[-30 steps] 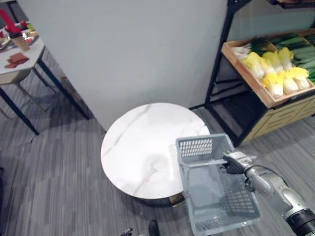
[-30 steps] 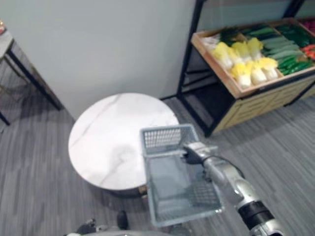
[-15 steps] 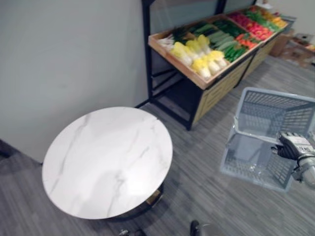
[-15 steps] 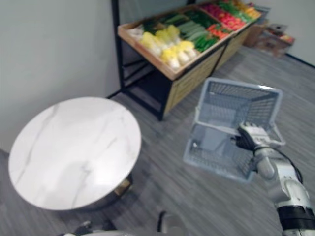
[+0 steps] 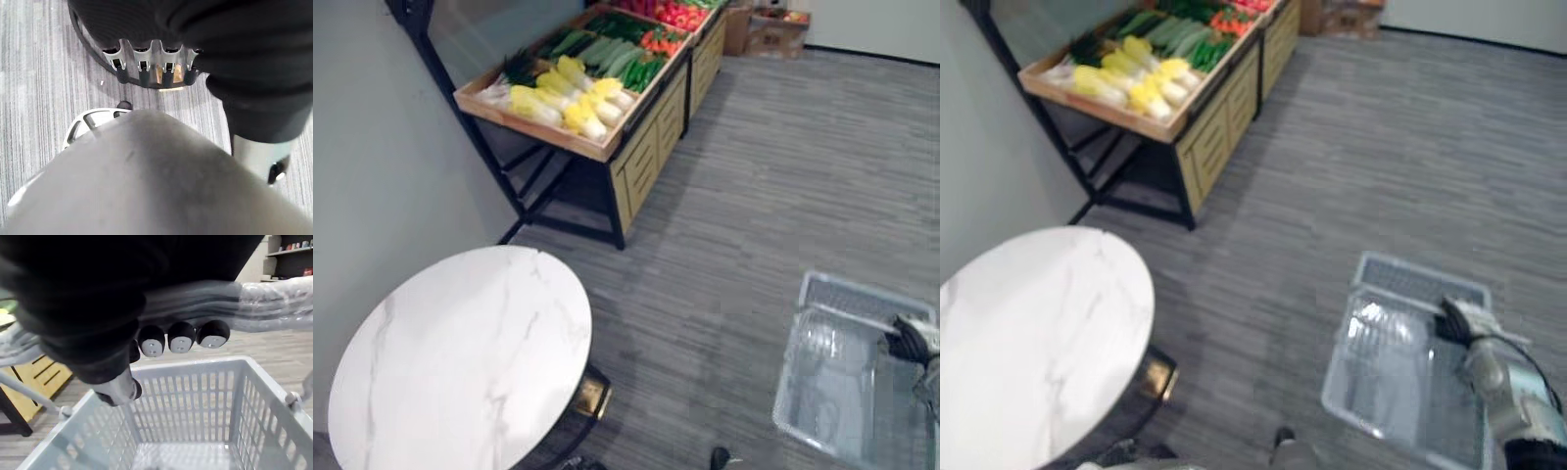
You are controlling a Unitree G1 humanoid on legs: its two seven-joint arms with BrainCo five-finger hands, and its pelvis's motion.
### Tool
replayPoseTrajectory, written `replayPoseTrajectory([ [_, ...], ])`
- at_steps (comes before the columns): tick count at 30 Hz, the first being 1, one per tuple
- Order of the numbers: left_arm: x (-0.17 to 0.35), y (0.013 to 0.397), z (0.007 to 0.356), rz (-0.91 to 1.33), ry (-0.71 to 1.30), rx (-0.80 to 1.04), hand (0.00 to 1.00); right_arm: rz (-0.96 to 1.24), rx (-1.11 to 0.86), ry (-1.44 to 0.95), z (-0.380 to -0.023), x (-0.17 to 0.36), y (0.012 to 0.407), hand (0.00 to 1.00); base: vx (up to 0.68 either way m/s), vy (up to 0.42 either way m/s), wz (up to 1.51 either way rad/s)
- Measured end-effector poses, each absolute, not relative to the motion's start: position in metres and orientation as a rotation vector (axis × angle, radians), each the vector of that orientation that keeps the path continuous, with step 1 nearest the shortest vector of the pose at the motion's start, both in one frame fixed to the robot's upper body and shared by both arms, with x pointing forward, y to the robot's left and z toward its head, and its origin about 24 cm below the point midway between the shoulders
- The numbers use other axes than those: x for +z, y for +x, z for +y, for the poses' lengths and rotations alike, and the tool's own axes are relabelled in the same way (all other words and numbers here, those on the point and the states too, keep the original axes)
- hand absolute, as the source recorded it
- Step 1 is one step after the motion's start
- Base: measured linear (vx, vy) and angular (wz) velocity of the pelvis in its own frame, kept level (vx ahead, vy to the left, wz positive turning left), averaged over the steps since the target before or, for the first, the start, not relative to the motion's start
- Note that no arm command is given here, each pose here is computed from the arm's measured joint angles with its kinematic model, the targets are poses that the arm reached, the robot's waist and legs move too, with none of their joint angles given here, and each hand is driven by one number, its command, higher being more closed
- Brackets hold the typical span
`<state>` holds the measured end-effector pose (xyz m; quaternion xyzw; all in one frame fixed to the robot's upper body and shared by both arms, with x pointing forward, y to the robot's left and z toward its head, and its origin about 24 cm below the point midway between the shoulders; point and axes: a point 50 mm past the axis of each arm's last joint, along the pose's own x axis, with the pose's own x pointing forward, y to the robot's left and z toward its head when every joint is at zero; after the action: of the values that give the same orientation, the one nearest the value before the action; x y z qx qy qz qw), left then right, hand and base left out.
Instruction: Pick vegetable in the basket
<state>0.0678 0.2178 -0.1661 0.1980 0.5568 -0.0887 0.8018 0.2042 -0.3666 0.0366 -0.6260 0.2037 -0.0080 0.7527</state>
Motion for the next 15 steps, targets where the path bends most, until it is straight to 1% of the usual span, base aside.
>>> replayPoseTrajectory([
  [5, -0.166, 0.068, 0.218, 1.185, 0.439, -0.198, 0.0, 0.456, -0.023, -1.327, -0.364, 0.027, 0.196, 1.0, 0.06, -0.025, -0.14],
  [9, -0.167, 0.068, 0.209, 1.178, 0.428, -0.209, 0.0, 0.46, -0.091, -1.322, -0.373, 0.028, 0.193, 1.0, -0.01, -0.031, -0.23],
  [12, -0.169, 0.066, 0.196, 1.167, 0.393, -0.21, 0.0, 0.477, -0.109, -1.309, -0.376, 0.026, 0.198, 1.0, -0.06, 0.142, -0.91],
  [15, -0.169, 0.064, 0.196, 1.17, 0.387, -0.196, 0.0, 0.481, -0.08, -1.293, -0.367, 0.015, 0.195, 1.0, -0.06, 0.158, -0.67],
])
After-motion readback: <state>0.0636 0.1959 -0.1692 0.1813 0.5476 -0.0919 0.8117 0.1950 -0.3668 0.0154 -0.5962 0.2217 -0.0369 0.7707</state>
